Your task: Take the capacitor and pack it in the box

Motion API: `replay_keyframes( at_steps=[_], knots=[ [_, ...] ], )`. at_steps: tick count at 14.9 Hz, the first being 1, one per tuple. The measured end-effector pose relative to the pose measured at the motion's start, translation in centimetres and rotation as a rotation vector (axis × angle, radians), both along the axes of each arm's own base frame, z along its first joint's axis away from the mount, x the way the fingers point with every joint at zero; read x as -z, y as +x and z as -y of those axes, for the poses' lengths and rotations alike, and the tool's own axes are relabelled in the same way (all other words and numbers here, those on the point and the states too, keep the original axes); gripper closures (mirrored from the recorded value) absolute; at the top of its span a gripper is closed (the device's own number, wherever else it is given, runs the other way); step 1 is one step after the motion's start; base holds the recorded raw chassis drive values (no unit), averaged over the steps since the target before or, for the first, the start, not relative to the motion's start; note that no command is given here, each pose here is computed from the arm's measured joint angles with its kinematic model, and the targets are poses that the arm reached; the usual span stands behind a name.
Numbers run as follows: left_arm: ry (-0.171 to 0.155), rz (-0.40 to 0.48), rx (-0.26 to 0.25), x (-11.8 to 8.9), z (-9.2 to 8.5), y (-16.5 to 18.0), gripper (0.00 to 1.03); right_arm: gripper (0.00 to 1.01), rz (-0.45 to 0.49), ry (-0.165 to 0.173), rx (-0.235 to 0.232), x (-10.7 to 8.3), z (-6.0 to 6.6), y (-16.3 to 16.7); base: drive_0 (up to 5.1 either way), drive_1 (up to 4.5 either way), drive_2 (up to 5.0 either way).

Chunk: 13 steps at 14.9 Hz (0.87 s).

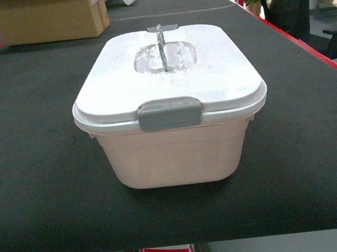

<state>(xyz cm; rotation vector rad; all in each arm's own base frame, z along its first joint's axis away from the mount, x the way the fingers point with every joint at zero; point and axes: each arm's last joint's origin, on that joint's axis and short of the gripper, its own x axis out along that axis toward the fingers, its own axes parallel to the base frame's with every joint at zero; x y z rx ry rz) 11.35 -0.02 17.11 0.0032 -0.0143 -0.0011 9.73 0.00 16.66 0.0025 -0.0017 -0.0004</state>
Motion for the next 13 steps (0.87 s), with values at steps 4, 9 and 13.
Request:
replay_keyframes(
  at_steps=[4, 9, 13],
  knots=[
    [0.0, 0.0, 0.0, 0.0, 0.0, -0.5, 1.01, 0.03, 0.0, 0.0, 0.0, 0.0, 0.0, 0.0, 0.0, 0.0, 0.0],
    [-0.001, -0.016, 0.0, 0.4, 0.0, -1.6, 0.65, 0.03, 0.0, 0.0, 0.0, 0.0, 0.0, 0.0, 0.0, 0.0, 0.0],
    [-0.001, -0.016, 0.0, 0.4, 0.0, -1.6, 0.05, 0.03, 0.0, 0.0, 0.0, 0.0, 0.0, 0.0, 0.0, 0.0, 0.0]
  ],
)
